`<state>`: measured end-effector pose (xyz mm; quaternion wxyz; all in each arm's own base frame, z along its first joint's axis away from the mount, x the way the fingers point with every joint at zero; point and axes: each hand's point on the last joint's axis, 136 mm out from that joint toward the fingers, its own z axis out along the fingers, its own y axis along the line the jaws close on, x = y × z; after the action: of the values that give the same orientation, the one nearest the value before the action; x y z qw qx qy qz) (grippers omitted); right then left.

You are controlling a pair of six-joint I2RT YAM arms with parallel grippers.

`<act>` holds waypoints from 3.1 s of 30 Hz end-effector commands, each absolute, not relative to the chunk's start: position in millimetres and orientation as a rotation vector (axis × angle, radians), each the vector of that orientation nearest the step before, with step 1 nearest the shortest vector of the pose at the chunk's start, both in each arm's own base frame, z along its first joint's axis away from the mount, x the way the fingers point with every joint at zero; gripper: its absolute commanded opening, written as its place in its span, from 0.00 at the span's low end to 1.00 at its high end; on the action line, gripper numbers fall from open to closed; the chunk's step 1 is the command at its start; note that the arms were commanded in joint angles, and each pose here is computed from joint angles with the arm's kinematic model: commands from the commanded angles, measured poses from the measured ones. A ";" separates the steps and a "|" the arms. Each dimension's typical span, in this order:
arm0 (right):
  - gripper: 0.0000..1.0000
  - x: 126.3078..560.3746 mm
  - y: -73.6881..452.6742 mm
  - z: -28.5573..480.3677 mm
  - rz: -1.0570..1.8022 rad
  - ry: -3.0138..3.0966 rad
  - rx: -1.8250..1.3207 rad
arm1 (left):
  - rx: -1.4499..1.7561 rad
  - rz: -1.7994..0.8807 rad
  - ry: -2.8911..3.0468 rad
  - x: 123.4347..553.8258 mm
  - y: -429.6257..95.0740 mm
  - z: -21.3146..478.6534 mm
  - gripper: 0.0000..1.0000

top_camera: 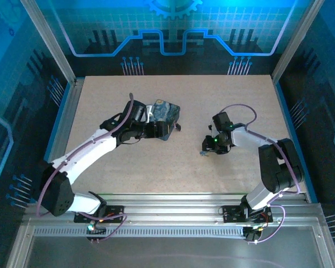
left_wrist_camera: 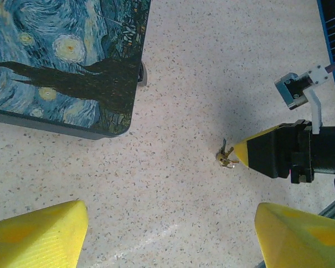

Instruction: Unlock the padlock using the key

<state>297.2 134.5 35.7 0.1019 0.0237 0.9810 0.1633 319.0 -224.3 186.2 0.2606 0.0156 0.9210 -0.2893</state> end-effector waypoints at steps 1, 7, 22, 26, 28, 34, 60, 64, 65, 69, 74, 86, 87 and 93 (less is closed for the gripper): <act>0.36 292.8 131.0 47.6 0.470 2.880 0.084 | 0.011 -0.752 2.505 307.0 -214.9 186.6 0.80; 0.41 292.2 139.1 48.8 0.469 2.872 0.100 | -0.007 -0.744 2.519 300.9 -210.5 179.1 0.80; 0.25 284.2 150.6 0.3 0.176 3.036 0.090 | 0.016 -0.697 2.529 296.9 -203.7 177.1 0.80; 0.13 279.1 142.5 -13.2 0.067 3.070 0.079 | 0.021 -0.695 2.533 295.3 -203.2 176.2 0.80; 0.09 278.4 141.3 -15.3 0.050 3.080 0.058 | 0.022 -0.679 2.541 293.8 -200.6 174.9 0.80; 0.05 288.7 155.8 12.8 0.173 2.996 -0.078 | 0.012 -0.664 2.554 290.2 -197.0 172.1 0.80; 0.32 309.0 161.8 19.8 0.061 2.988 -0.082 | 0.026 -0.668 2.534 290.9 -197.7 187.1 0.80; 0.29 305.1 158.0 13.9 -0.010 3.000 -0.097 | 0.025 -0.669 2.534 291.3 -198.0 186.5 0.80; 0.27 303.9 155.9 11.9 -0.031 3.006 -0.097 | 0.024 -0.668 2.534 291.4 -197.8 186.4 0.80; 0.25 298.5 147.7 3.9 -0.097 3.031 -0.102 | 0.025 -0.669 2.536 291.3 -198.1 186.3 0.80; 0.21 290.8 146.1 -3.8 -0.095 3.052 -0.114 | 0.024 -0.667 2.537 290.2 -197.2 186.7 0.80; 0.03 294.4 159.9 12.6 0.054 2.985 -0.221 | 0.027 -0.671 2.533 288.6 -202.1 186.2 0.80; 0.02 295.3 162.7 15.9 0.075 2.976 -0.235 | 0.029 -0.671 2.534 289.1 -203.1 186.1 0.80; 0.00 301.4 174.6 41.9 0.222 2.912 -0.266 | 0.054 -0.676 2.547 289.3 -212.7 182.4 0.80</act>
<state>303.2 170.3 25.4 0.0950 -0.0781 0.9913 0.0475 285.3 -206.0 170.4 0.2366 0.0097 0.9401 -0.2451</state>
